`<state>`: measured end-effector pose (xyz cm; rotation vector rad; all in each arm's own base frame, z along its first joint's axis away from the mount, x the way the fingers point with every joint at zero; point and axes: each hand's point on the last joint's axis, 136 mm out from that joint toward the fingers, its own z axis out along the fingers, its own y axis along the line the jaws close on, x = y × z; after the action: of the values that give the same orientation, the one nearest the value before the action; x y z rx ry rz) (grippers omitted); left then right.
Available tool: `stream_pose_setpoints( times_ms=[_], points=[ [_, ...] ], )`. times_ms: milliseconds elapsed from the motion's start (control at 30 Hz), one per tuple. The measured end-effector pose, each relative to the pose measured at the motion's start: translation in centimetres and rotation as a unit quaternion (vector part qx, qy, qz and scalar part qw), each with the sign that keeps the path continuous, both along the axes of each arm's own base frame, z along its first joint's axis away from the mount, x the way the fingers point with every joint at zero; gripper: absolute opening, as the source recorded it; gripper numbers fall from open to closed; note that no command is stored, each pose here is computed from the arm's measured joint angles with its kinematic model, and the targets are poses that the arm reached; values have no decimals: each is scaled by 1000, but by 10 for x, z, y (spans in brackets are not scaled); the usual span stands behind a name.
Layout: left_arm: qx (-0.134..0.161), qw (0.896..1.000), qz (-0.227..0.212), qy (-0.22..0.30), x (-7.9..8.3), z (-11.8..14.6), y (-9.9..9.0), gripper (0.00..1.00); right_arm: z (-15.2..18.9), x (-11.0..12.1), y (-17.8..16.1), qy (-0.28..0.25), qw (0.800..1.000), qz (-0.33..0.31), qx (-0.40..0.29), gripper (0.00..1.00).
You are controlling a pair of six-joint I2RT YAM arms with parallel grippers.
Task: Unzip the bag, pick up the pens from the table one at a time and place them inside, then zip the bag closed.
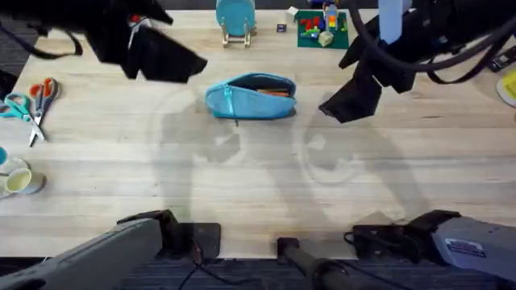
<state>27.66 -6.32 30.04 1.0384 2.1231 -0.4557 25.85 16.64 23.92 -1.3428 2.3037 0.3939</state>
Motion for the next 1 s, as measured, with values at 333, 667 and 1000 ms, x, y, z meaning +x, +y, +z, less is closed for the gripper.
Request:
stream_pose_setpoints(
  times_ms=[333, 667, 1000],
  points=[
    [-22, 999, -34, -7, -18, -29, 26, 995, 0, 0, 0, 0, 1000, 0, 0, 996],
    [-25, 999, -37, -15, -30, -68, 51, 995, 0, 0, 0, 0, 1000, 0, 0, 997],
    [-7, 998, -59, -38, -36, -84, 59, 995, 0, 0, 0, 0, 1000, 0, 0, 996]
  ],
)
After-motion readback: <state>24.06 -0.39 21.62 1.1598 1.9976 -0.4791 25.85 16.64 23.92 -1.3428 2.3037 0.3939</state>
